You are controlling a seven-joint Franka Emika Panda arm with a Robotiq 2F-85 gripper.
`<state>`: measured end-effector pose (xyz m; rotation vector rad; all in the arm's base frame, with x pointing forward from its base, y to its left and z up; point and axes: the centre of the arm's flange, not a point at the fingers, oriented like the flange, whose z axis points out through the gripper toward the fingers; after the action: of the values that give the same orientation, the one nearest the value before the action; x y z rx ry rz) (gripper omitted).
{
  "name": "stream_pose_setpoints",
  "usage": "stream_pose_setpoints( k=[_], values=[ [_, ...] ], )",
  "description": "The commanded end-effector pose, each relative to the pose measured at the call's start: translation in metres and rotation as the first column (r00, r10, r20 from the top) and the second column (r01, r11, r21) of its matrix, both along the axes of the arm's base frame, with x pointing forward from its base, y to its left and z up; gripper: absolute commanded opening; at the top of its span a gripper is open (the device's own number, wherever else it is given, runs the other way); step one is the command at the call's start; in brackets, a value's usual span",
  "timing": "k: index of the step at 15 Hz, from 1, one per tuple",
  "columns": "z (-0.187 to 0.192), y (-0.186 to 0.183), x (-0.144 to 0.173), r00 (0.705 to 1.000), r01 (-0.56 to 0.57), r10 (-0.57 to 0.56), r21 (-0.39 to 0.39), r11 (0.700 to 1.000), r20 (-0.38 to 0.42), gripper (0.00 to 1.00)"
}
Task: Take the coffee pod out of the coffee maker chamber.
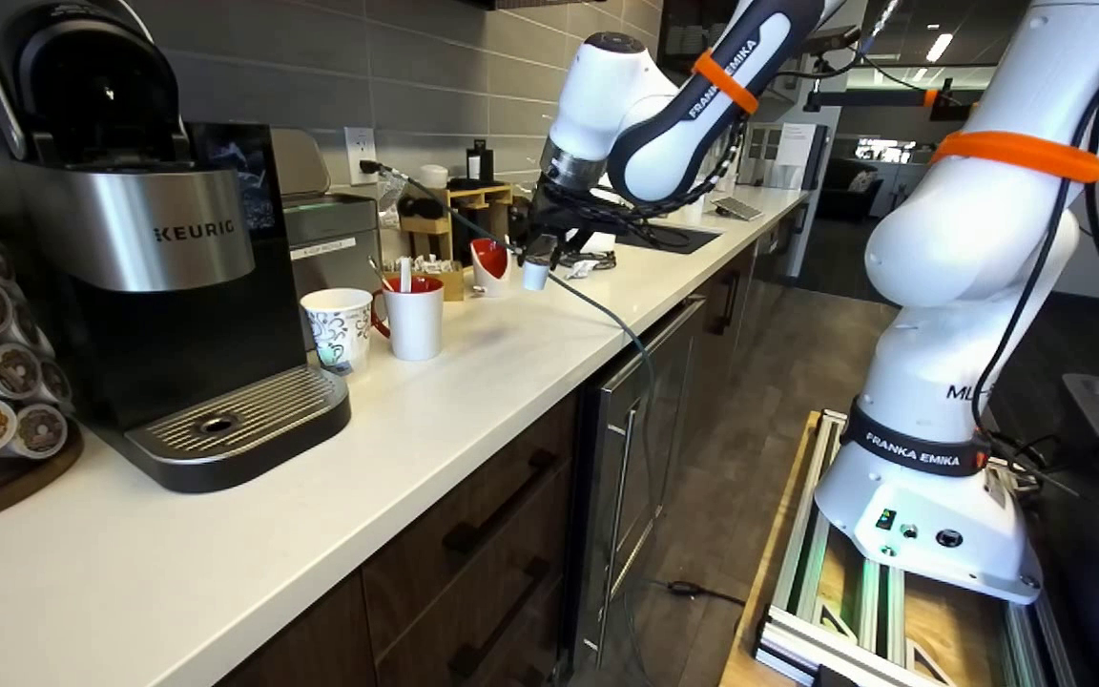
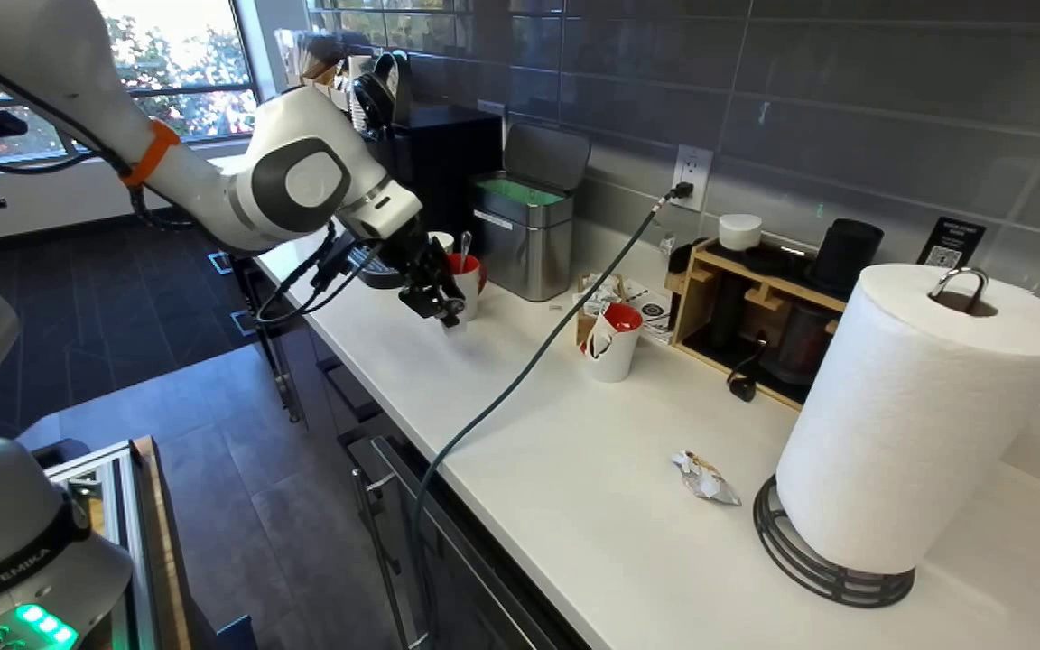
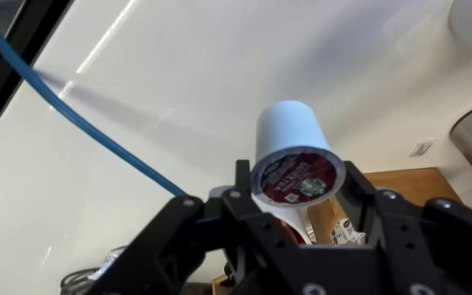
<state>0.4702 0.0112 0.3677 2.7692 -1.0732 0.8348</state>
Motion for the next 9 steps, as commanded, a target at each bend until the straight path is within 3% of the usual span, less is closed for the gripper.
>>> stream_pose_setpoints(
  k=[1, 9],
  values=[
    [-0.028, 0.026, 0.006, 1.000, 0.002, 0.000, -0.132, 0.991, 0.009, 0.30],
    [-0.061, 0.065, 0.000, 0.992, 0.098, -0.108, -0.141, 0.985, -0.065, 0.30]
  ],
)
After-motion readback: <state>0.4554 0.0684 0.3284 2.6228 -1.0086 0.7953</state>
